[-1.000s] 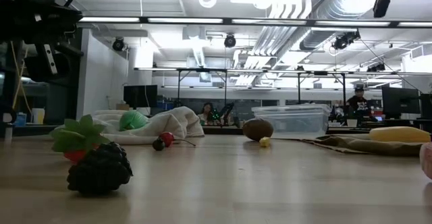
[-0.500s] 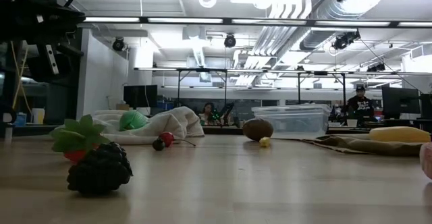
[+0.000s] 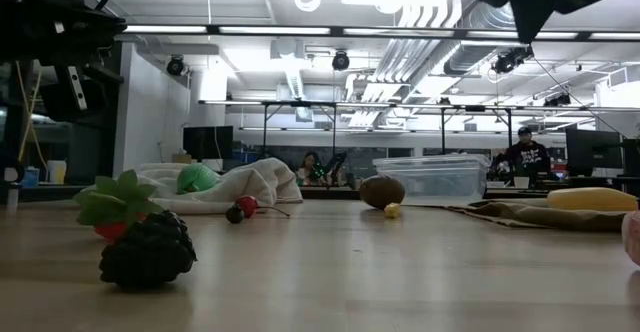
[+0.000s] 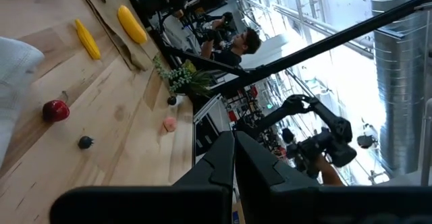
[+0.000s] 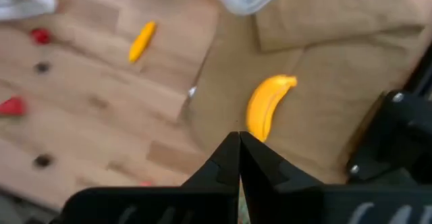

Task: Pick and placing Produce into tupperware
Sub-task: Put the yellow banana into the transparent bin

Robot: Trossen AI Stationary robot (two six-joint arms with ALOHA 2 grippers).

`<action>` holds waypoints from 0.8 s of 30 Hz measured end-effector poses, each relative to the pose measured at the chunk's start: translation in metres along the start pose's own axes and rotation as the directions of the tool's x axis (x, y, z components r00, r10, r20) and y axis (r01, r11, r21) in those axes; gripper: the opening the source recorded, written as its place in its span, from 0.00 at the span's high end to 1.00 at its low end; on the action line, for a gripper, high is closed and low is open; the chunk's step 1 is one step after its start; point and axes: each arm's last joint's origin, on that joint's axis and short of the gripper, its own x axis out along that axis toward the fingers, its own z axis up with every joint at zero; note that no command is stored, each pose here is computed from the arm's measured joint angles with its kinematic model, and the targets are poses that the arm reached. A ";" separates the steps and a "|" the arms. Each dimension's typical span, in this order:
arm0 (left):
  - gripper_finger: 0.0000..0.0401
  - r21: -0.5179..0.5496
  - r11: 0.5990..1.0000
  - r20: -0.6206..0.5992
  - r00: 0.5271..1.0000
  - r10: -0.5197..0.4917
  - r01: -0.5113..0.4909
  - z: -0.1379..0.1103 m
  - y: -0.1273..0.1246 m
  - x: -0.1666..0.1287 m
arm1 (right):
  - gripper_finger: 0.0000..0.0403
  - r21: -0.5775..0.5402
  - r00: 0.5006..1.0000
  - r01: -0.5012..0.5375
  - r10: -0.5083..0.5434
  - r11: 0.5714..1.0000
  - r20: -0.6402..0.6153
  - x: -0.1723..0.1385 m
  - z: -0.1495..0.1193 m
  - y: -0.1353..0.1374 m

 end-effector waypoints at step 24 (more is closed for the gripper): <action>0.99 -0.001 1.000 -0.011 1.000 -0.004 0.004 0.000 0.000 0.000 | 0.49 0.147 0.999 0.043 -0.045 0.988 0.005 0.088 -0.042 -0.023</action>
